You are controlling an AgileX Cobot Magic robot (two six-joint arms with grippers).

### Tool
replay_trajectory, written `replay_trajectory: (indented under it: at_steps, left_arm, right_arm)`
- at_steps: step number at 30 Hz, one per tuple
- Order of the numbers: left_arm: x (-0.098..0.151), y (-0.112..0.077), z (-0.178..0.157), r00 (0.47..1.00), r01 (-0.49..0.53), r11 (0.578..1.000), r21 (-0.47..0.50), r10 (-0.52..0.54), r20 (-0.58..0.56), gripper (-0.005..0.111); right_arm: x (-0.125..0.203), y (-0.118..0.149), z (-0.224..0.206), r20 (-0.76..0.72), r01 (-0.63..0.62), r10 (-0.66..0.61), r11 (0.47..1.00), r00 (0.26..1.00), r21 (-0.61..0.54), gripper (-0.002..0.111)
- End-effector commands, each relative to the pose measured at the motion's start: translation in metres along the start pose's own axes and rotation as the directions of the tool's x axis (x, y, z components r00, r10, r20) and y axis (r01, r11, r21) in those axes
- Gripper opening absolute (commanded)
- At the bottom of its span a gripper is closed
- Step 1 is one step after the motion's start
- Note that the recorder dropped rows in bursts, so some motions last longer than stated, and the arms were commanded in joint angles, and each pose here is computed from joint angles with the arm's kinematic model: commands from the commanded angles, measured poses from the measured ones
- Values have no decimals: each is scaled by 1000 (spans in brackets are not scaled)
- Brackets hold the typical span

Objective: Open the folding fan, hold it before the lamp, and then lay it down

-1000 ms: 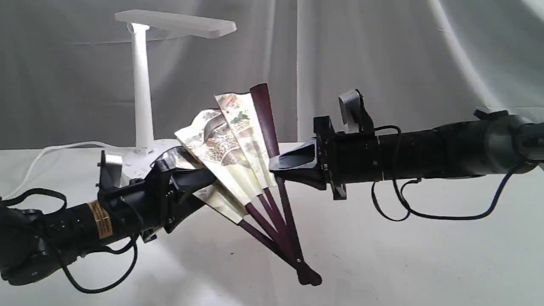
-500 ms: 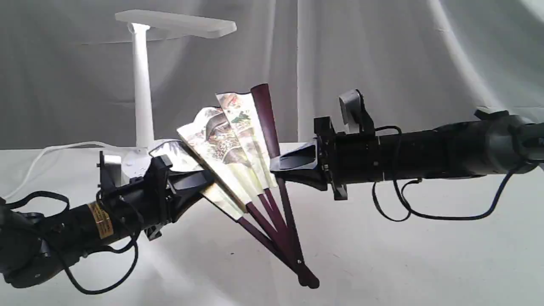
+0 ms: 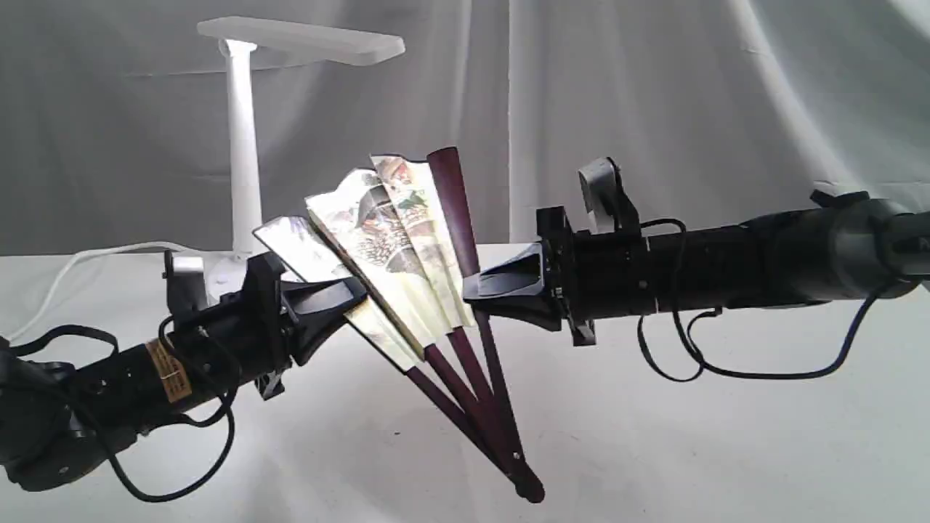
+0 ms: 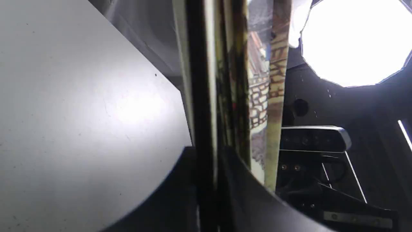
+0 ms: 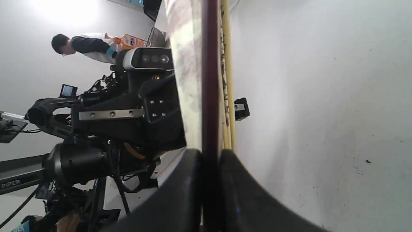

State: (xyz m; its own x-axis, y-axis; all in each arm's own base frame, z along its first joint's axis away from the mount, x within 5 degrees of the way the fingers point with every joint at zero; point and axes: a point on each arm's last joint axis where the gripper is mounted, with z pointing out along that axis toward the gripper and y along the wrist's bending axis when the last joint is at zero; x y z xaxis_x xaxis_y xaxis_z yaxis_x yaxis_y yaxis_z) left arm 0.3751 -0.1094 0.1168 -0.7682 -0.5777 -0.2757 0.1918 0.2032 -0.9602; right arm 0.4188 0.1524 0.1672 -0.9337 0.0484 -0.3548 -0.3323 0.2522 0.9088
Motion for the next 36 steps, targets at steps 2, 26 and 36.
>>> replay_trajectory:
  at_steps: [2,26,36]
  left_arm:
    - [6,1,1,998,14,1000,-11,-15,-60,0]
    - [-1,8,-20,972,164,984,-64,-173,-160,0]
    - [2,2,-21,961,176,982,-76,-188,-204,0]
  right_arm:
    - [-2,7,-2,7,22,-22,999,1000,-23,8]
    - [-15,-12,-36,86,61,-68,995,994,80,58]
    - [-17,-21,-37,106,61,-80,983,991,170,61]
